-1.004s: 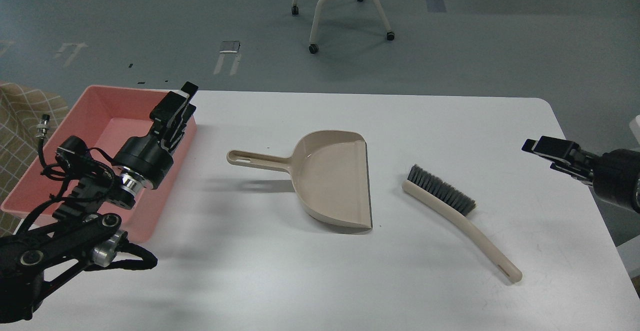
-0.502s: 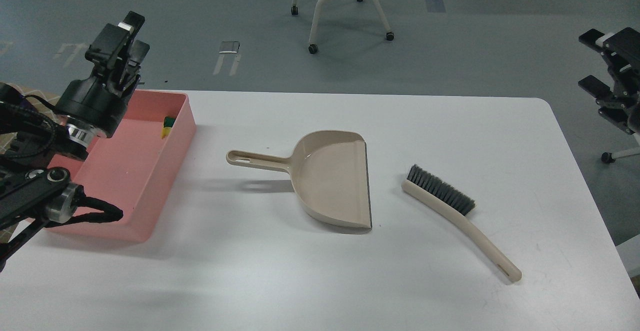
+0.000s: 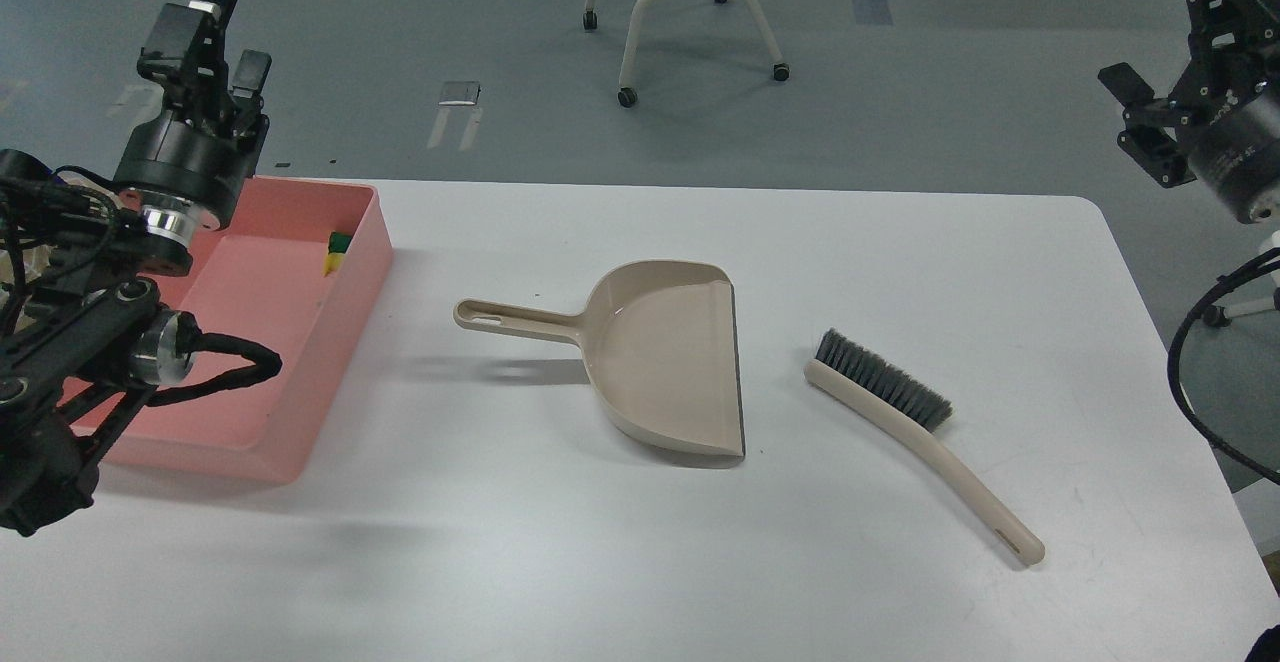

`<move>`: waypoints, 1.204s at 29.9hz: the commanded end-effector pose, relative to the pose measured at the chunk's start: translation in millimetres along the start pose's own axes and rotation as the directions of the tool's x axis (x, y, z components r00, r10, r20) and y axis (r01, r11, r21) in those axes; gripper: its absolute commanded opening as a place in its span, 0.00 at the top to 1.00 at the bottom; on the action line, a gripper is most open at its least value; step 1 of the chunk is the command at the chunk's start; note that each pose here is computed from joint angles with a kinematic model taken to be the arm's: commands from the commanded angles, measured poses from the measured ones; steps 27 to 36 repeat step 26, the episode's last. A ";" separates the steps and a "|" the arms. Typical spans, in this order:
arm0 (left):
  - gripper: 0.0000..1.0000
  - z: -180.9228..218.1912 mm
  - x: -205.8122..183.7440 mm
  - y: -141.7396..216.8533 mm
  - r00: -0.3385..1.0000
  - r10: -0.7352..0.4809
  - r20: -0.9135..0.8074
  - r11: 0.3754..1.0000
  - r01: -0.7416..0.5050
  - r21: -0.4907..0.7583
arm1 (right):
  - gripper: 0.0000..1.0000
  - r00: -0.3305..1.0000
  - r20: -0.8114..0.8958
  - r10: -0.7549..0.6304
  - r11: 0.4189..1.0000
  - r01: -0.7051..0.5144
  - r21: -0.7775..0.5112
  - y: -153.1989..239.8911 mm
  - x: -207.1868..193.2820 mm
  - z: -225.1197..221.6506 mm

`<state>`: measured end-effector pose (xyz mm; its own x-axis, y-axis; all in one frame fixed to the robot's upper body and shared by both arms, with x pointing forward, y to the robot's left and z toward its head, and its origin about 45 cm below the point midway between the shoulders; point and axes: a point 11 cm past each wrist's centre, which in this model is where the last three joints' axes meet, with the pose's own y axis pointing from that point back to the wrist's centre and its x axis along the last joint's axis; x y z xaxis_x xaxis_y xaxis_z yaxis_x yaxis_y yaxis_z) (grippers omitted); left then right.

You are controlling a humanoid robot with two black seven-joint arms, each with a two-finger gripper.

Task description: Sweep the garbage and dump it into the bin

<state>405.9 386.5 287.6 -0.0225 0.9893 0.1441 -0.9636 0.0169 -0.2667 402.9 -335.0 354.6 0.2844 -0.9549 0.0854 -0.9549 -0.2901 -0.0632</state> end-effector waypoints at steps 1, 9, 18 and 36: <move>0.18 3.7 3.7 -21.7 0.994 0.029 -0.110 0.999 -0.030 -0.012 | 0.00 0.985 0.170 0.023 0.999 -0.030 0.039 -24.6 -9.8 -0.1; 0.13 -1.4 22.3 -26.0 0.956 0.040 -0.290 0.999 -0.043 -0.005 | 0.00 0.846 0.528 0.075 0.994 -0.104 0.025 -46.3 -0.5 48.1; 0.10 -1.7 12.3 -30.8 0.928 0.041 -0.371 0.999 -0.051 -0.017 | 0.00 0.806 0.582 0.107 0.993 -0.120 -0.016 -53.2 -2.5 64.7; 0.10 4.8 13.1 -32.2 0.904 0.015 -0.427 0.998 -0.037 -0.045 | 0.00 0.805 0.582 0.119 0.992 -0.121 -0.036 -44.5 -1.4 76.2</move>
